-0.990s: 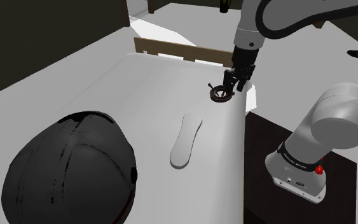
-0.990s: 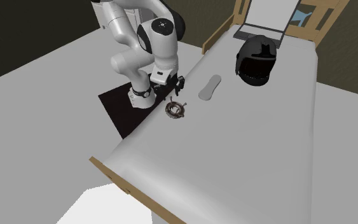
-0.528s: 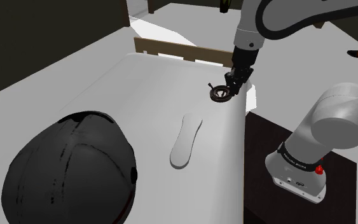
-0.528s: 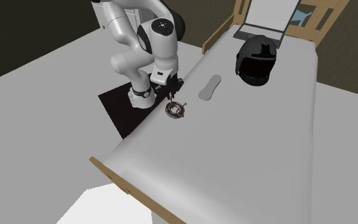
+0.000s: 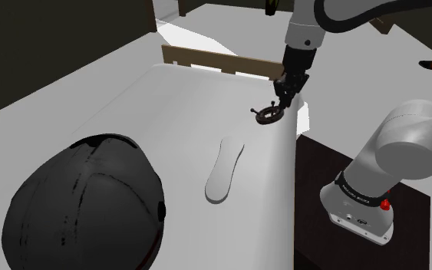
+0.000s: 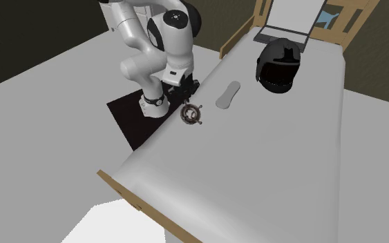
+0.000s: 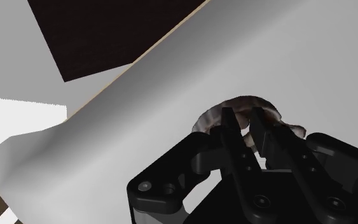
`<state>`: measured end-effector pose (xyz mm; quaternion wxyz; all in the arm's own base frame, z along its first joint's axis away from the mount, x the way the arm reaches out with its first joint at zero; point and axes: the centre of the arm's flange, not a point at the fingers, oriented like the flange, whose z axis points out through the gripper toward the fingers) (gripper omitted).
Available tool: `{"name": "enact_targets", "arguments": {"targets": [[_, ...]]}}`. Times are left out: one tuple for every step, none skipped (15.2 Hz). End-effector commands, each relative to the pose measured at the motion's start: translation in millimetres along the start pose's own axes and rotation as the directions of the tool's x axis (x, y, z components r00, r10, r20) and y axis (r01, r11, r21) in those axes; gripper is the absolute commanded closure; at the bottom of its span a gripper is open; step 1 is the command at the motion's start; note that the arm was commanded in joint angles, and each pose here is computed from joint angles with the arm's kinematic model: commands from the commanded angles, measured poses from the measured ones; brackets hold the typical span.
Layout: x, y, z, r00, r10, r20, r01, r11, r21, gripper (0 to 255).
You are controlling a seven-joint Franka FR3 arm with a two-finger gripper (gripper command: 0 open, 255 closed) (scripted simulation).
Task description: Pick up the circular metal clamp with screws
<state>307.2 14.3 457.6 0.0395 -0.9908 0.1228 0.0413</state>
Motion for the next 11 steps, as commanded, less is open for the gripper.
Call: {"name": "enact_targets", "arguments": {"targets": [[0,-1,-11,1.000,0.000,0.000,0.000,1.000,0.000,255],[-1,-1,-16,1.000,0.000,0.000,0.000,1.000,0.000,255],[-1,-2,-21,1.000,0.000,0.000,0.000,1.000,0.000,255],[-2,-2,-26,1.000,0.000,0.000,0.000,1.000,0.000,255],[-2,-2,-32,1.000,0.000,0.000,0.000,1.000,0.000,255],[-3,-3,-37,1.000,0.000,0.000,0.000,1.000,0.000,255],[-3,-3,-42,1.000,0.000,0.000,0.000,1.000,0.000,255],[-4,-3,-47,1.000,0.000,0.000,0.000,1.000,0.000,255],[-4,-4,-53,1.000,0.000,0.000,0.000,1.000,0.000,255],[-4,-4,-53,1.000,0.000,0.000,0.000,1.000,0.000,255],[-4,-4,-53,1.000,0.000,0.000,0.000,1.000,0.000,255]]}}
